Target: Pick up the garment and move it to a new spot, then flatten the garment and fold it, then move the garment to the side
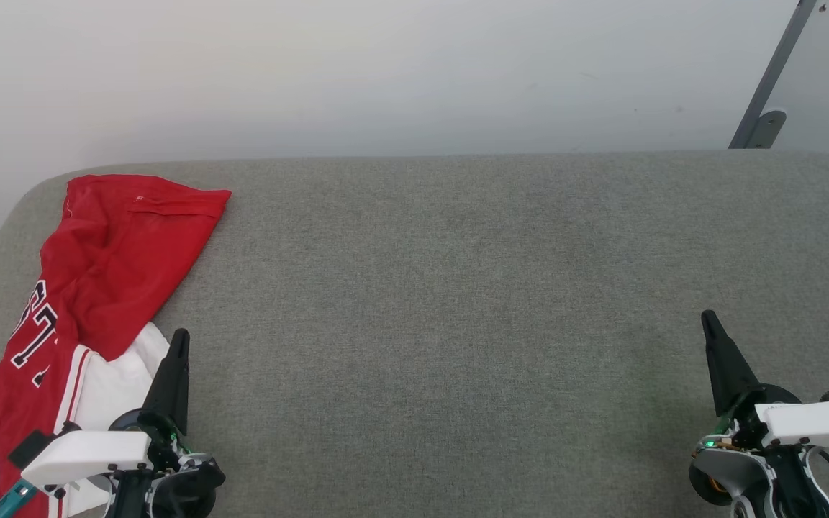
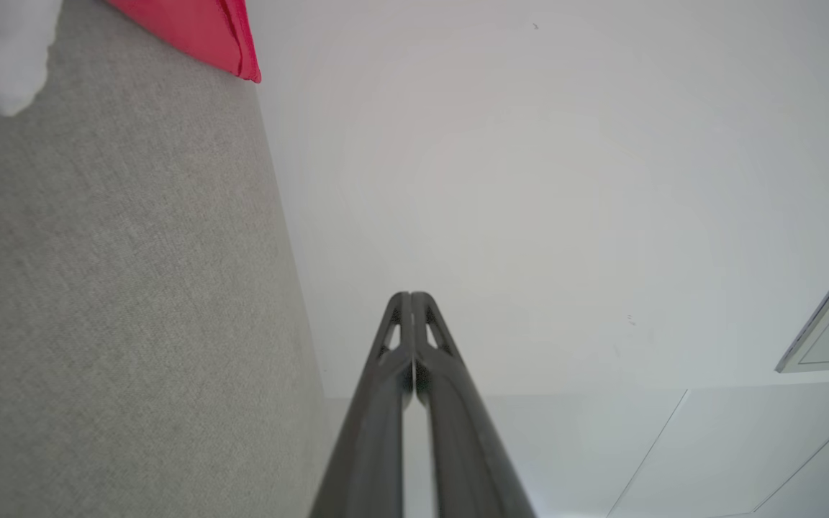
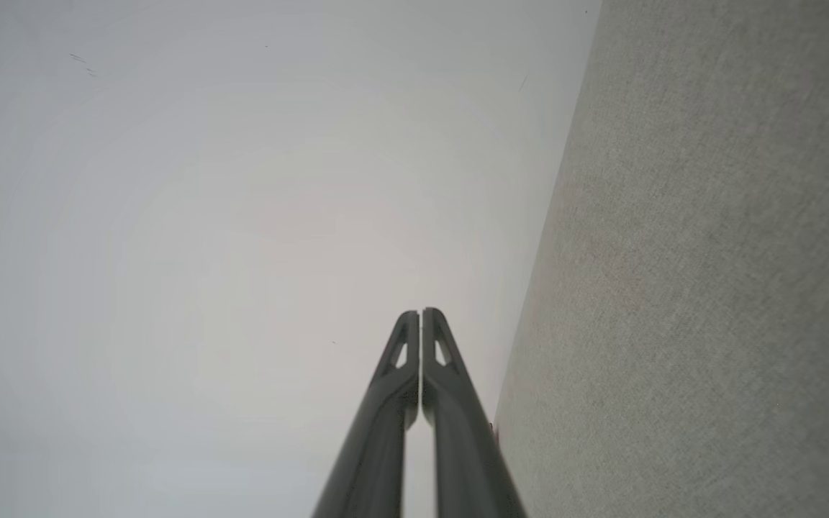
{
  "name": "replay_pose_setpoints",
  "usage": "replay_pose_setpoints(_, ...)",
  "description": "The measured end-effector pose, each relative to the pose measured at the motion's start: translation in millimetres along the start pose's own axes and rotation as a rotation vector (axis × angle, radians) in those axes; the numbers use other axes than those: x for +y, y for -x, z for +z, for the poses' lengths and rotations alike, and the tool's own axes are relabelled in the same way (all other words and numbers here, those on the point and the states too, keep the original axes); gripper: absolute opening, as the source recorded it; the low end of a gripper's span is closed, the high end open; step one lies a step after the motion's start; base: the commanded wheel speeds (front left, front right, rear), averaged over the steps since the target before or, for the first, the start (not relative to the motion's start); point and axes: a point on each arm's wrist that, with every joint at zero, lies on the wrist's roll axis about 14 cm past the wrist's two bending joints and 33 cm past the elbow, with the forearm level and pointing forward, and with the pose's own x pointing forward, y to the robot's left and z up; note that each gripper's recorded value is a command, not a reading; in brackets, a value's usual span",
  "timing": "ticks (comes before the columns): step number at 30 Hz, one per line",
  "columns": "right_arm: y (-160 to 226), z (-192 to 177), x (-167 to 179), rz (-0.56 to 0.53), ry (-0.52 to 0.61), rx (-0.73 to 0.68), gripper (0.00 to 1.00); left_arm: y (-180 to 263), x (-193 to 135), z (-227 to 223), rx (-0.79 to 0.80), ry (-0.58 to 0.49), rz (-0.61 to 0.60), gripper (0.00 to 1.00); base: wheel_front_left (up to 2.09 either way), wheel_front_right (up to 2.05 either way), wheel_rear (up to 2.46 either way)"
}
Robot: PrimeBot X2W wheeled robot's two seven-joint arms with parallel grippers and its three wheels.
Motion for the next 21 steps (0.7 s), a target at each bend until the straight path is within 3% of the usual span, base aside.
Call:
replay_pose_setpoints(11, 0, 0, 0, 0.000, 0.000, 0.000, 0.00, 0, 0, 0, 0.000, 0.000, 0.000, 0.00, 0.00, 0.00, 0.00)
replay_pose_setpoints(12, 0, 0, 0, 0.000, 0.000, 0.000, 1.00, 0, 0, 0, 0.000, 0.000, 0.000, 1.00, 0.00, 0.00, 0.00)
replay_pose_setpoints(17, 11, -1, -26, -0.078, -0.010, -0.001, 1.00, 11, 25, -3, -0.003, 0.018, 0.074, 1.00, 0.00, 0.00, 0.00)
replay_pose_setpoints(21, 10, 0, -27, -0.081, -0.007, -0.006, 1.00, 11, 26, 0, -0.012, 0.002, 0.078, 1.00, 0.00, 0.00, 0.00)
